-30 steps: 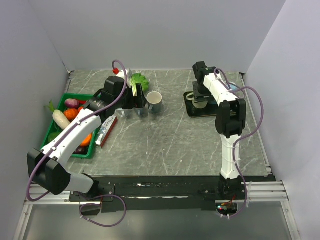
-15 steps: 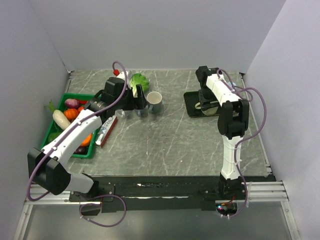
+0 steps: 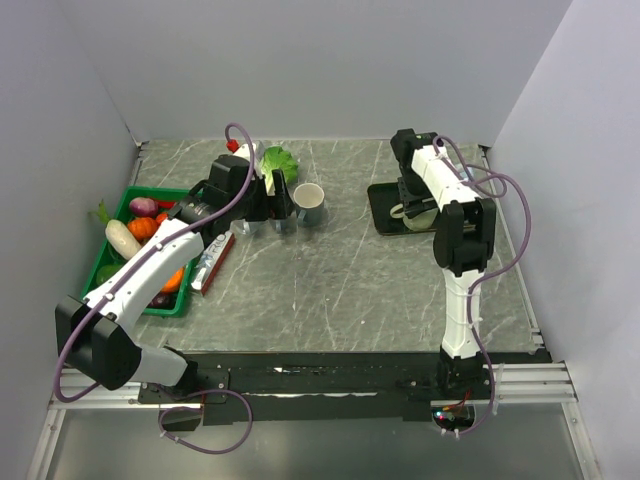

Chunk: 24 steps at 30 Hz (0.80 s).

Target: Turn the mug right side up

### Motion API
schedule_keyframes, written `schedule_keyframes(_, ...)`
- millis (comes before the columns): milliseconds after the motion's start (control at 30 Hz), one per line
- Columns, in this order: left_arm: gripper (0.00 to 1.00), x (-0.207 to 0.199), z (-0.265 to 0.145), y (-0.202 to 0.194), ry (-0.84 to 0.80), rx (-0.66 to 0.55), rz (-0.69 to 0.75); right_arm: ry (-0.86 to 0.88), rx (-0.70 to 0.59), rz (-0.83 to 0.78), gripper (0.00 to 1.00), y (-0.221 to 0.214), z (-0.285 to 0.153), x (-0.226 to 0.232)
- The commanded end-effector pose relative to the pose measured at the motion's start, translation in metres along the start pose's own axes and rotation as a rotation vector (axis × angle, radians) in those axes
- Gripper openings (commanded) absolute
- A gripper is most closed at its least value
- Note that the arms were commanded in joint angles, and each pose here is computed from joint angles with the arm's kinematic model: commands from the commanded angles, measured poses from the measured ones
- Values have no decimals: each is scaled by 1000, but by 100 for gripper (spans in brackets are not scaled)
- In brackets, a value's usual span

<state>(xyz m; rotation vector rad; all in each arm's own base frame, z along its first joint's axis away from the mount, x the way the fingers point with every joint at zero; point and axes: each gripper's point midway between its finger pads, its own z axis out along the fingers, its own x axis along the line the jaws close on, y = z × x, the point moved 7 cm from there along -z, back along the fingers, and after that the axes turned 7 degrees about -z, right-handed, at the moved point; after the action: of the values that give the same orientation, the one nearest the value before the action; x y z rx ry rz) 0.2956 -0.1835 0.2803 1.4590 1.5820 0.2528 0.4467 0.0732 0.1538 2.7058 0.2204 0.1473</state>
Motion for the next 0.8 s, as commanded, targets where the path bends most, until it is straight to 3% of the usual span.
schedule_keyframes(0, 96, -6, -9, 9, -46, -47, -4, -41, -62, -58, 71, 2, 7, -3)
schedule_keyframes(167, 96, -6, -9, 9, -44, -43, -2, -42, -75, -93, 68, -4, 12, -1)
schedule_keyframes(400, 96, -5, -7, 9, -44, -39, -9, -43, -82, -107, 56, -7, 17, 0)
schedule_keyframes(600, 96, -4, -8, 8, -42, -39, -9, -37, -81, -109, 32, -8, 18, 1)
schedule_keyframes(733, 96, -3, -8, 8, -40, -41, -10, -28, -79, -120, 3, -11, 19, 2)
schedule_keyframes(767, 96, -4, -9, 9, -42, -41, -13, -19, -75, -114, 0, -11, 19, 4)
